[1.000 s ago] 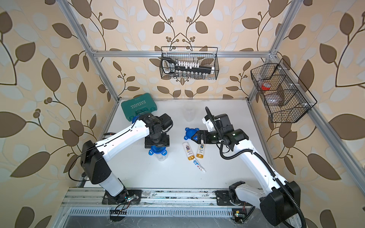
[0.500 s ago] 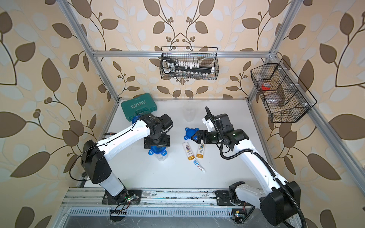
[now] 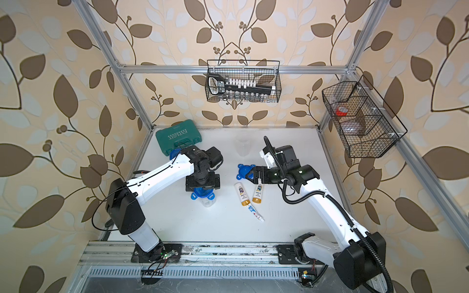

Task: Pack away toiletry kits
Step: Close the lid on the container.

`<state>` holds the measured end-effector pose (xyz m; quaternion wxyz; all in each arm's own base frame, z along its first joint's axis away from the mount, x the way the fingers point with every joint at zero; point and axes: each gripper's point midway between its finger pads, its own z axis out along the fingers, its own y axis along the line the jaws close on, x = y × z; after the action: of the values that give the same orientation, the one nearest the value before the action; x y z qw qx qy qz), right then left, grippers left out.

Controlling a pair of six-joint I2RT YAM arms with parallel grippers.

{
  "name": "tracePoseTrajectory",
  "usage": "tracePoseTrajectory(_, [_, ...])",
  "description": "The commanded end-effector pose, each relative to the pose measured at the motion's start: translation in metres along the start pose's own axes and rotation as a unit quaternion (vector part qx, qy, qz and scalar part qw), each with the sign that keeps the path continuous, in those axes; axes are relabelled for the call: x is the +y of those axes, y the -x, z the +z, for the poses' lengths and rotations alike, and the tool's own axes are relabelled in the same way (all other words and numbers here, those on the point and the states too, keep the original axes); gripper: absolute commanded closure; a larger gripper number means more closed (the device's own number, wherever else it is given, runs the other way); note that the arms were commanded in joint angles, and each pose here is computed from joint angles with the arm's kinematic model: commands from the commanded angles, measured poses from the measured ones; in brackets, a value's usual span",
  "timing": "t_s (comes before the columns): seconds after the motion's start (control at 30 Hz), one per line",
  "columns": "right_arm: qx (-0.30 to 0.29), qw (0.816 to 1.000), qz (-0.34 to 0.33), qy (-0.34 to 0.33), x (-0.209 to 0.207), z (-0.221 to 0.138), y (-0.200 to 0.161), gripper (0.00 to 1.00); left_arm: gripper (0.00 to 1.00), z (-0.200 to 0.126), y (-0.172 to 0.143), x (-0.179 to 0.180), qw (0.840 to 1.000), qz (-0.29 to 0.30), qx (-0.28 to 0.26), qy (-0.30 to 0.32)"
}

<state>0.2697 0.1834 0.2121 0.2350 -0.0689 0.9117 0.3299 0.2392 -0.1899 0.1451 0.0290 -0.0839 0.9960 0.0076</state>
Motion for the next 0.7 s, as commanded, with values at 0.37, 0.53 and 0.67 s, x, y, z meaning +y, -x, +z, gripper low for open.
tracePoseTrajectory(0.37, [-0.025, 1.0, -0.002, -0.014, 0.003, -0.016, 0.009, 0.0, 0.01, -0.043, -0.013, 0.026, 0.999, -0.01, -0.025, -0.046])
tracePoseTrajectory(0.53, [-0.019, 1.0, 0.007, -0.016, 0.001, -0.014, 0.004, 0.0, 0.01, -0.058, -0.029, 0.023, 0.995, 0.02, -0.015, -0.097])
tracePoseTrajectory(0.67, [-0.019, 1.0, 0.006, -0.022, 0.0, -0.014, 0.006, 0.0, 0.01, -0.061, -0.026, 0.021, 0.994, 0.032, -0.021, -0.1])
